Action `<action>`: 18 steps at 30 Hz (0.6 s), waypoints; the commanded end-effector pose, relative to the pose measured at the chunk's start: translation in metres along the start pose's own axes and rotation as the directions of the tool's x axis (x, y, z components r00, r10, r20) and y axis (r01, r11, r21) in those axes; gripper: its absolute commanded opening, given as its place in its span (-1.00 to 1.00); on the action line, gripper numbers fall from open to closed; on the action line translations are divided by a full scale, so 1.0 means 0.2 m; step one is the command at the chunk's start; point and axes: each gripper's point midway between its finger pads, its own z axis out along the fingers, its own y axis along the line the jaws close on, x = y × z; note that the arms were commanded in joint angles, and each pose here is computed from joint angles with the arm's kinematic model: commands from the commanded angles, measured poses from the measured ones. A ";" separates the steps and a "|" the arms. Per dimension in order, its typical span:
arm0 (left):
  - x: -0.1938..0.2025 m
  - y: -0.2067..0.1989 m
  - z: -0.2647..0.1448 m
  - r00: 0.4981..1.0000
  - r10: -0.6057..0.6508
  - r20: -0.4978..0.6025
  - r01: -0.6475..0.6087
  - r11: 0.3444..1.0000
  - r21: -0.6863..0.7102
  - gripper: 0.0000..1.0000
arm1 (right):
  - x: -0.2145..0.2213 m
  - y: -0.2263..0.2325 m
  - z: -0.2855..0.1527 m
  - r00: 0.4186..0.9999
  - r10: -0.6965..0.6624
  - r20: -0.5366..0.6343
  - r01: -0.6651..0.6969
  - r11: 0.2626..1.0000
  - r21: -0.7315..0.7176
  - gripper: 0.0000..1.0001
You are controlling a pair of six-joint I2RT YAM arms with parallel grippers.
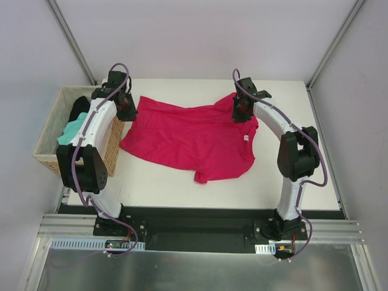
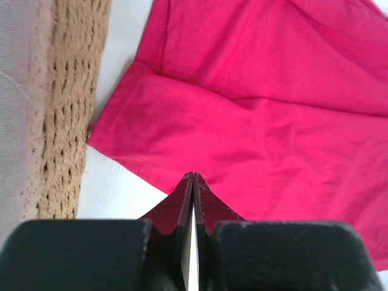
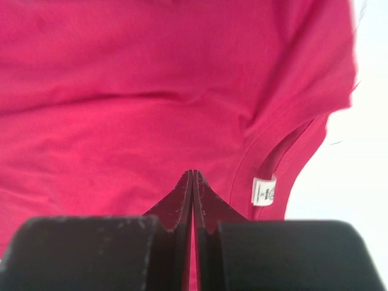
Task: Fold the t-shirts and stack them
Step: Flatten out the tshirt
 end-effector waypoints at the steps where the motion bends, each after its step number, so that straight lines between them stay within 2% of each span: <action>1: 0.13 -0.01 0.06 0.997 0.016 -0.080 -0.015 1.000 0.019 -1.00 | 0.15 0.02 -0.06 0.998 0.032 -0.046 -0.034 0.999 -0.038 -0.97; 6: 0.25 -0.02 0.14 0.987 0.049 -0.154 -0.046 0.999 0.022 -1.00 | 0.27 0.03 -0.05 0.996 0.021 -0.084 -0.025 0.999 -0.048 -0.97; 18: 0.25 -0.14 0.28 0.973 0.079 -0.217 -0.065 0.995 0.072 -1.00 | 0.35 0.09 0.03 0.987 0.037 -0.153 -0.052 0.994 -0.099 -0.98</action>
